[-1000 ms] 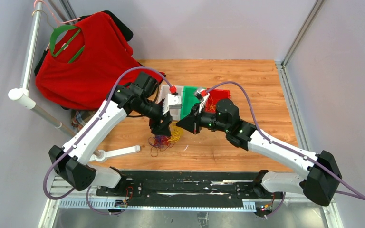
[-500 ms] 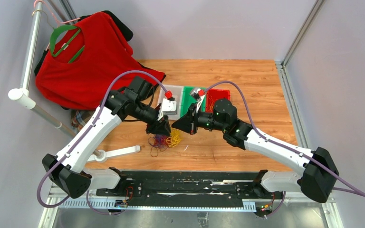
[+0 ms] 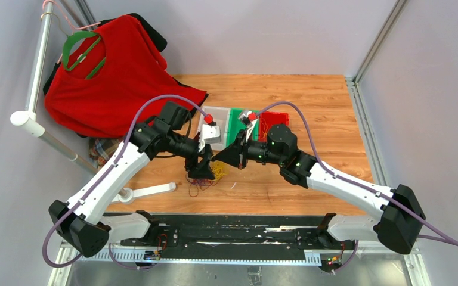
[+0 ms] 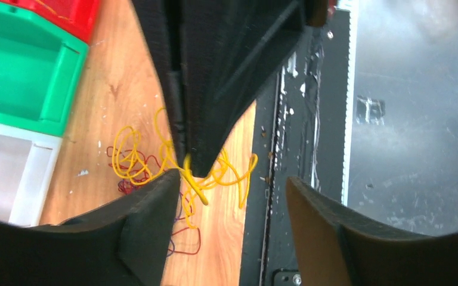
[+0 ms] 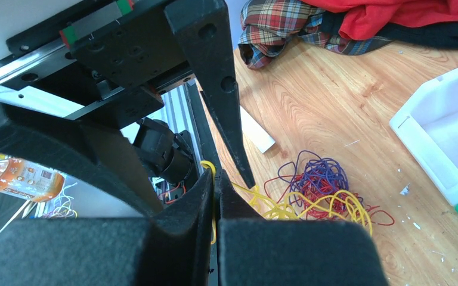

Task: Untangle the cables

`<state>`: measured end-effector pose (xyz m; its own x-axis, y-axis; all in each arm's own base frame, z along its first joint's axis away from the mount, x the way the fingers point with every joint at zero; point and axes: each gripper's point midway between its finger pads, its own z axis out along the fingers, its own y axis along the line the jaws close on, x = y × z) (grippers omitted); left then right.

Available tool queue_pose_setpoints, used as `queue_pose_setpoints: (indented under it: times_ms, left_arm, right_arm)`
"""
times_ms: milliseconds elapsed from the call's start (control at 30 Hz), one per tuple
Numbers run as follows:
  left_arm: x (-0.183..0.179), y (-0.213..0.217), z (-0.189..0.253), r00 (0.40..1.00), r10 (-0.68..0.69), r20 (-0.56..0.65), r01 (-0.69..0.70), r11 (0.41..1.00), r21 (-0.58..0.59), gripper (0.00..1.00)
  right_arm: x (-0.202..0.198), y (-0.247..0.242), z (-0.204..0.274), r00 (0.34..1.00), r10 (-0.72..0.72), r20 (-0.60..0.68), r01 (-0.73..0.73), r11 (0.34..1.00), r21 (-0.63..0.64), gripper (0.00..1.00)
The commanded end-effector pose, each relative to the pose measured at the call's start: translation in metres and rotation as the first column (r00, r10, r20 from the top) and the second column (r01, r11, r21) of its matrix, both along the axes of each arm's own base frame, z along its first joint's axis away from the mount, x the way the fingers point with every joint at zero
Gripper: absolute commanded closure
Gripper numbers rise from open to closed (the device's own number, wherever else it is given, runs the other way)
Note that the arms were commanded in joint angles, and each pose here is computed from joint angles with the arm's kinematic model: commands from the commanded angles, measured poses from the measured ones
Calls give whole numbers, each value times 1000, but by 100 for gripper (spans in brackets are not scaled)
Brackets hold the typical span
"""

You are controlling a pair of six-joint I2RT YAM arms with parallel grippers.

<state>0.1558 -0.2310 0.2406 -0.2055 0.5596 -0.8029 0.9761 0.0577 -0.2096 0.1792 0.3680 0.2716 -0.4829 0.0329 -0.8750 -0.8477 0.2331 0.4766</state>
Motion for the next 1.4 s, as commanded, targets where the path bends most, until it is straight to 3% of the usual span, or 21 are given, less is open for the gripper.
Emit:
queue_pose_setpoints:
  times_ms: [0, 167, 400, 600, 767, 867, 1367]
  left_arm:
    - [19, -11, 12, 993, 116, 36, -113, 991, -70, 35]
    - [40, -11, 13, 969, 237, 69, -231, 969, -83, 70]
    - [47, 0, 14, 951, 275, 141, -271, 961, -52, 99]
    - [43, 1, 23, 949, 292, 119, -286, 956, -64, 99]
    - [37, 0, 29, 949, 307, 68, -303, 951, -65, 99]
    - [32, -2, 33, 952, 304, 35, -301, 951, -75, 99]
    - [21, -7, 46, 963, 267, -27, -269, 959, -94, 99]
  right_arm:
    - [-8, 3, 20, 999, 15, 39, -17, 999, 38, 99]
    - [-9, 2, 19, 999, 11, 40, -12, 999, 36, 99]
    - [-2, -4, 18, 997, -43, 59, 42, 999, 13, 99]
    - [14, -11, 12, 986, -146, 85, 149, 988, -36, 98]
    - [22, -15, 5, 958, -240, 158, 258, 961, -104, 69]
    - [25, -15, 5, 938, -283, 199, 309, 944, -112, 63]
    - [58, -11, 11, 819, -524, 234, 546, 837, -37, 60]
